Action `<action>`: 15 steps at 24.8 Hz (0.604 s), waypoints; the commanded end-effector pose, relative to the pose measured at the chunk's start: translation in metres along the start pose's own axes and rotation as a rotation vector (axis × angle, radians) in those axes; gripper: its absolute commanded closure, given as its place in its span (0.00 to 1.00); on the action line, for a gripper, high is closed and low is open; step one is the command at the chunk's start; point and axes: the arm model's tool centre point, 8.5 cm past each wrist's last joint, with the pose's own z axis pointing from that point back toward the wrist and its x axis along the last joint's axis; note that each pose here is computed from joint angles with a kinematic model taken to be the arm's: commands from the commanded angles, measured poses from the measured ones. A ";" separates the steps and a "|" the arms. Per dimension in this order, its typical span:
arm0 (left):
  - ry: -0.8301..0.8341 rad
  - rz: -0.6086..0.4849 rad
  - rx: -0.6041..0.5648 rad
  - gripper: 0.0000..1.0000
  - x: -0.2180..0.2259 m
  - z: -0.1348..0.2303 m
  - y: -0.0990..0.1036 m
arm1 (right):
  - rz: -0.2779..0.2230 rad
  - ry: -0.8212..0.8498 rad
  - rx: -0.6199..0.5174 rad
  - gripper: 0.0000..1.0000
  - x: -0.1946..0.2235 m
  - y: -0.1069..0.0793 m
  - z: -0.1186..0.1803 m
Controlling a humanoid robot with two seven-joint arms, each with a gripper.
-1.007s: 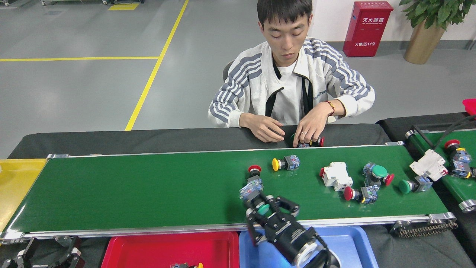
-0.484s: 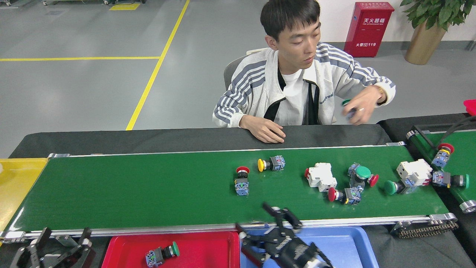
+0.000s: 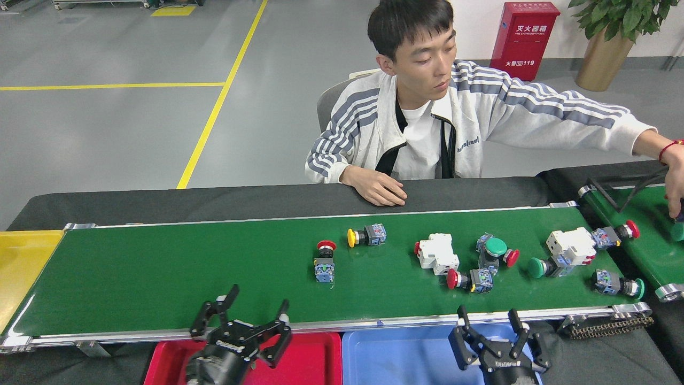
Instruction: Pick switch part from conveyor to tray
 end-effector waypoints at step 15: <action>0.099 -0.015 -0.063 0.00 -0.026 -0.068 0.004 | 0.055 -0.122 0.098 0.02 0.055 0.010 -0.047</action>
